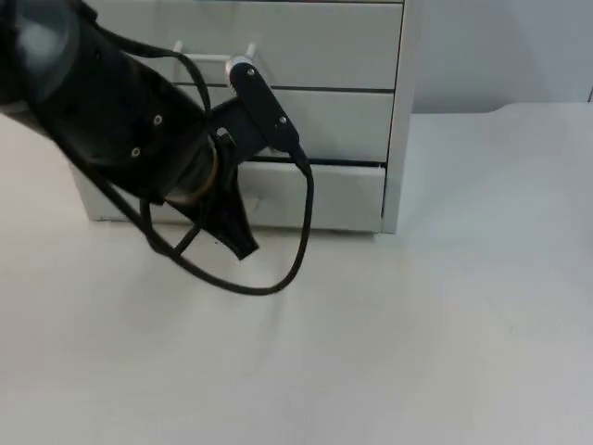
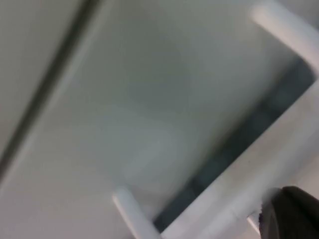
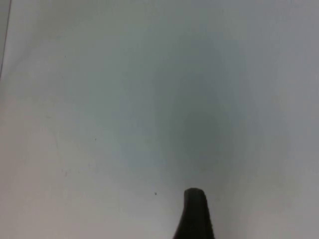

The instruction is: Open the drawer with the left hand, place the block into the drawer with the right hand, then close the drawer with the left hand.

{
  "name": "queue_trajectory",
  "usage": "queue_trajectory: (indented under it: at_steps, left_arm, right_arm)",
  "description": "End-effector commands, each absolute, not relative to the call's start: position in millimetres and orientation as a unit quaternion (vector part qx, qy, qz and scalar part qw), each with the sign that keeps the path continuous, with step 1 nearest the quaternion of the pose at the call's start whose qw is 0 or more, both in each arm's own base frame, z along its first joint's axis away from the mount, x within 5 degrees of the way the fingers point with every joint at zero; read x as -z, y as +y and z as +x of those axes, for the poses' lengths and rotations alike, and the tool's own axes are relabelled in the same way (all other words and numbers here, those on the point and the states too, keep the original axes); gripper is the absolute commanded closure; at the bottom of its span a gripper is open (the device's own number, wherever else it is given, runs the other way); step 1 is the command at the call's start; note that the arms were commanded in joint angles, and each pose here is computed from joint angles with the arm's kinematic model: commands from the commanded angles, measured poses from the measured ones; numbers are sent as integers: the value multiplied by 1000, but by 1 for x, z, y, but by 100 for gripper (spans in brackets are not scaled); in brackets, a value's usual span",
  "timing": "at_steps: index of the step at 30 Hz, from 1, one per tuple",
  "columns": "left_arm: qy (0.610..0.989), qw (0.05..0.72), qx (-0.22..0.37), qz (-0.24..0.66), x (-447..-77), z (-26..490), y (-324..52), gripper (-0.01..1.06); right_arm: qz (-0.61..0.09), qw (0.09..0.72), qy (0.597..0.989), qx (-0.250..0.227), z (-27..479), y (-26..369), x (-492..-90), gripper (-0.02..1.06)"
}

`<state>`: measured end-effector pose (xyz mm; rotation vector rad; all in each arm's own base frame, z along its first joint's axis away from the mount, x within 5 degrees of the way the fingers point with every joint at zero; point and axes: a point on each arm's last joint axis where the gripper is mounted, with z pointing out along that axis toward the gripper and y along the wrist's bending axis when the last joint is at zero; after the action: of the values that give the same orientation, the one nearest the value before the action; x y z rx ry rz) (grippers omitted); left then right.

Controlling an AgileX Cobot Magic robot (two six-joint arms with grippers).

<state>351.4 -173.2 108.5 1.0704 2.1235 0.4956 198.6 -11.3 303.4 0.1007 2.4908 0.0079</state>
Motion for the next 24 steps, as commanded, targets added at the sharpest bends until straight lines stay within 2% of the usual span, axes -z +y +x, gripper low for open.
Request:
queue_trajectory:
  at_steps: [1, 16, 20, 24]
  left_arm:
    - [818, 356, -198, 405, -107, 365, -173, 105]
    - [817, 359, -225, 391, -99, 380, -173, 105]
    - [841, 337, -214, 364, -100, 374, -173, 105]
    - [852, 301, -201, 379, -106, 360, -184, 105]
  right_arm:
    - [33, 326, 945, 3, 198, -13, -304, 46]
    - [33, 332, 943, 3, 199, -13, -305, 46]
    - [33, 332, 943, 3, 199, -13, -305, 46]
    - [33, 332, 943, 3, 199, -13, -305, 46]
